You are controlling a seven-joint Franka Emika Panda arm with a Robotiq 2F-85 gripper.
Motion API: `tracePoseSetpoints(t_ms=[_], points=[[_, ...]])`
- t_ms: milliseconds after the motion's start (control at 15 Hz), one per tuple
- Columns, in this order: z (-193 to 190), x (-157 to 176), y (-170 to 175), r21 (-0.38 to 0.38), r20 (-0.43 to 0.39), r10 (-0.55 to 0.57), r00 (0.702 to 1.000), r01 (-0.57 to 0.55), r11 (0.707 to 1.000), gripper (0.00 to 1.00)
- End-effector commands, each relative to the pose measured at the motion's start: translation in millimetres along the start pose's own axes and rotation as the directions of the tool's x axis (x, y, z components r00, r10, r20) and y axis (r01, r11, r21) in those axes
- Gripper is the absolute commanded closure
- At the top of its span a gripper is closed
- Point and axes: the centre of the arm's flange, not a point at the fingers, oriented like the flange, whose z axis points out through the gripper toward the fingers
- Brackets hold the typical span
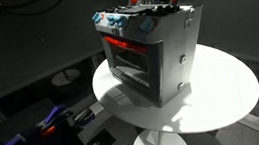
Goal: Push the top right button on the toy stove
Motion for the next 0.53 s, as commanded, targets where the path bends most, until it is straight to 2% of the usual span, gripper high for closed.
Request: tracePoseSetpoints(t_ms=[0, 467], points=[[-2, 8, -6, 0.011, -0.017, 0.016, 1.0, -0.016, 1.0, 0.0], [-19, 1, 1, 0.035, -0.016, 0.022, 1.0, -0.021, 0.999, 0.0]])
